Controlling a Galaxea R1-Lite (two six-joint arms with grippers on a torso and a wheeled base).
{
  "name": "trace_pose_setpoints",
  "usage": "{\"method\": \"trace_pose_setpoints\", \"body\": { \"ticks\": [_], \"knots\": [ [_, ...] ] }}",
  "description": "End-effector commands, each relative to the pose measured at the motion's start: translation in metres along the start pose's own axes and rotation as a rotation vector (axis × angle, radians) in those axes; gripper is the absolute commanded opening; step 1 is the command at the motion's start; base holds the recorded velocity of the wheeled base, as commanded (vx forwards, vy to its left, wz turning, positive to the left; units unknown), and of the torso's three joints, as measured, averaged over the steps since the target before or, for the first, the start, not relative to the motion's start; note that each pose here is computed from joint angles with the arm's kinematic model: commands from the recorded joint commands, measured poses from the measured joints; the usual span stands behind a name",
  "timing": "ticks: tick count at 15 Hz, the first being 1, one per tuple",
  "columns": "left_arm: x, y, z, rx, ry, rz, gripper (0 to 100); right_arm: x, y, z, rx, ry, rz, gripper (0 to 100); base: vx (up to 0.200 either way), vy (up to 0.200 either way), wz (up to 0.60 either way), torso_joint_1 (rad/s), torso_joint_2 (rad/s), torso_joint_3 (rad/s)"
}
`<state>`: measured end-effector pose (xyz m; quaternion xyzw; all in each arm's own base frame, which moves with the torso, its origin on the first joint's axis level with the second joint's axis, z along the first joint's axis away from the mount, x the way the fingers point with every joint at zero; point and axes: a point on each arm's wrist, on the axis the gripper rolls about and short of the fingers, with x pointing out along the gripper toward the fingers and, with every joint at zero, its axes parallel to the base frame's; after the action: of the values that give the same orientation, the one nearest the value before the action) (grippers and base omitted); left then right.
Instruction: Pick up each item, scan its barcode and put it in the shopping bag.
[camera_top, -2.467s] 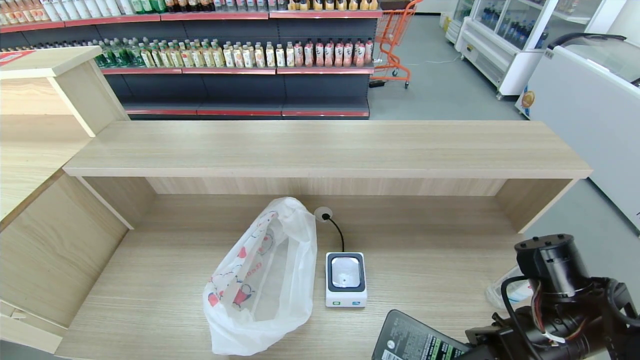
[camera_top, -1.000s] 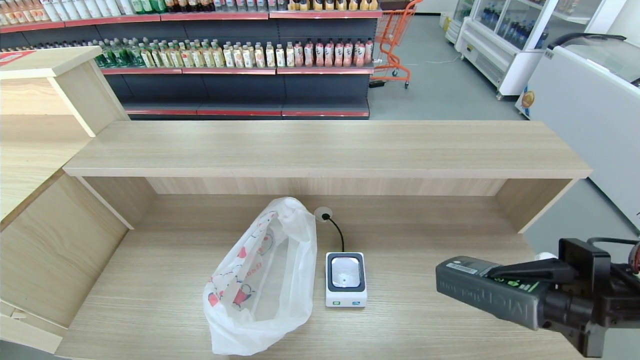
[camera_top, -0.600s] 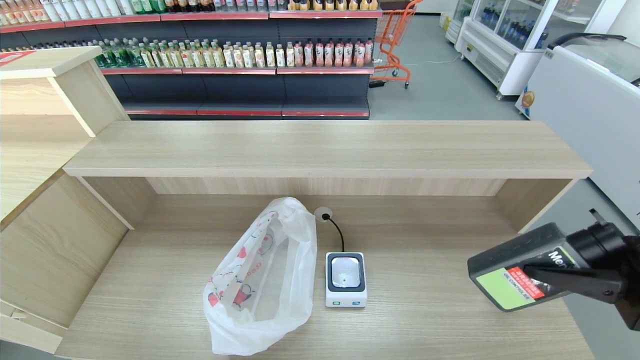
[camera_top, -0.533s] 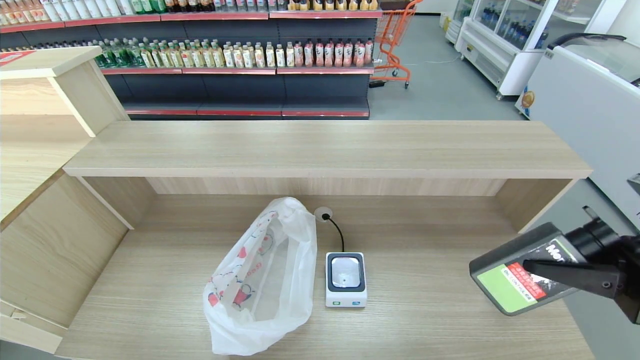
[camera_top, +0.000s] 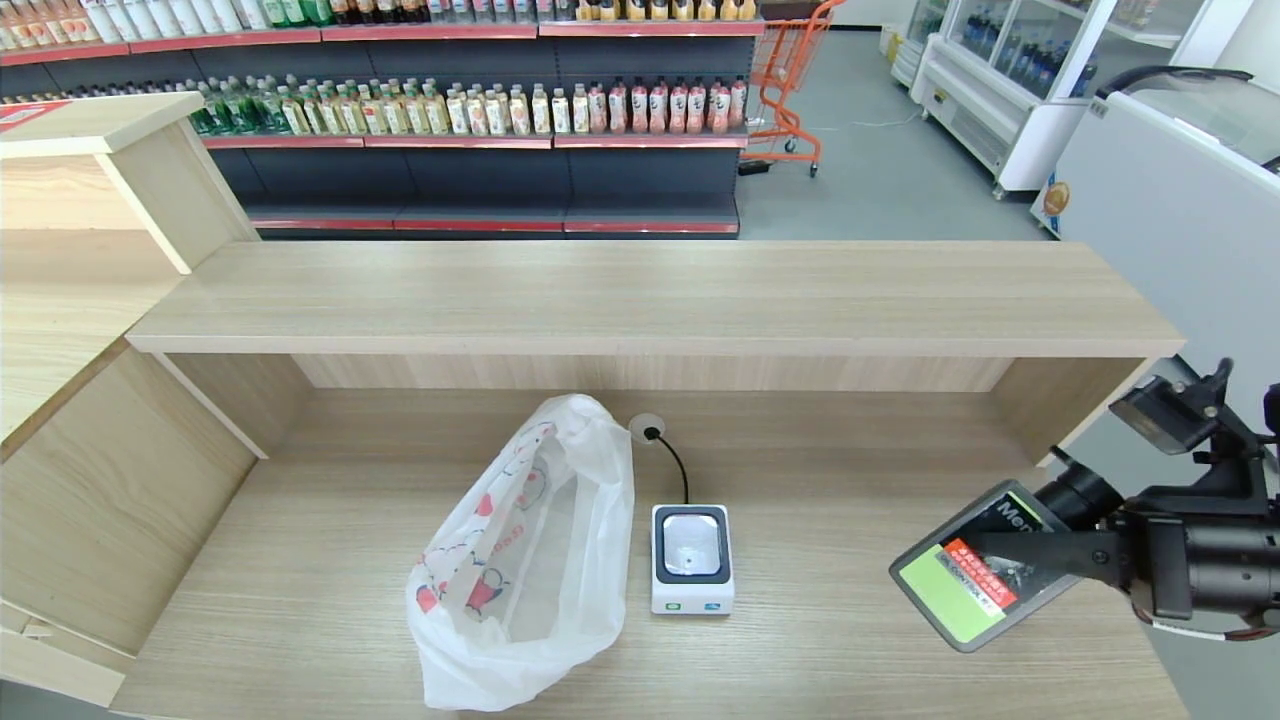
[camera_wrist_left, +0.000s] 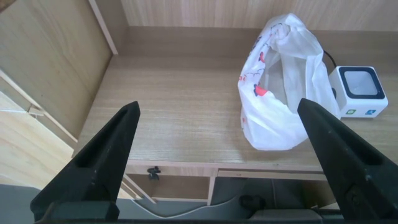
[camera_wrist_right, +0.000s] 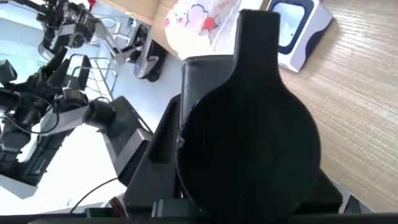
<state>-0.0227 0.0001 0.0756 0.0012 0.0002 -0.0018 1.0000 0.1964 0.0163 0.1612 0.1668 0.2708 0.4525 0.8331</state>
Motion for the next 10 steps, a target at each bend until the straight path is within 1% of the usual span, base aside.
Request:
{"method": "trace_pose_setpoints", "body": {
  "ticks": [1, 4, 6, 7, 10],
  "knots": [
    [0.0000, 0.0000, 0.0000, 0.001, 0.000, 0.001, 100, 0.0033, -0.0022, -0.0026, 0.014, 0.015, 0.006, 0, 0.000, 0.000, 0.00, 0.000, 0.00, 0.000],
    [0.0000, 0.0000, 0.0000, 0.001, 0.000, 0.001, 100, 0.0017, -0.0020, -0.0014, 0.009, 0.008, -0.003, 0, 0.000, 0.000, 0.00, 0.000, 0.00, 0.000],
    [0.0000, 0.0000, 0.0000, 0.001, 0.000, 0.002, 100, 0.0038, -0.0030, -0.0030, 0.012, 0.015, -0.061, 0, 0.000, 0.000, 0.00, 0.000, 0.00, 0.000],
    [0.0000, 0.0000, 0.0000, 0.001, 0.000, 0.002, 100, 0.0069, -0.0038, -0.0034, 0.014, 0.025, -0.068, 0, 0.000, 0.000, 0.00, 0.000, 0.00, 0.000],
    [0.0000, 0.0000, 0.0000, -0.004, 0.000, 0.001, 100, 0.0094, -0.0069, 0.0002, 0.013, 0.026, -0.069, 0, 0.000, 0.200, 0.00, -0.001, 0.00, 0.004]
  ]
}}
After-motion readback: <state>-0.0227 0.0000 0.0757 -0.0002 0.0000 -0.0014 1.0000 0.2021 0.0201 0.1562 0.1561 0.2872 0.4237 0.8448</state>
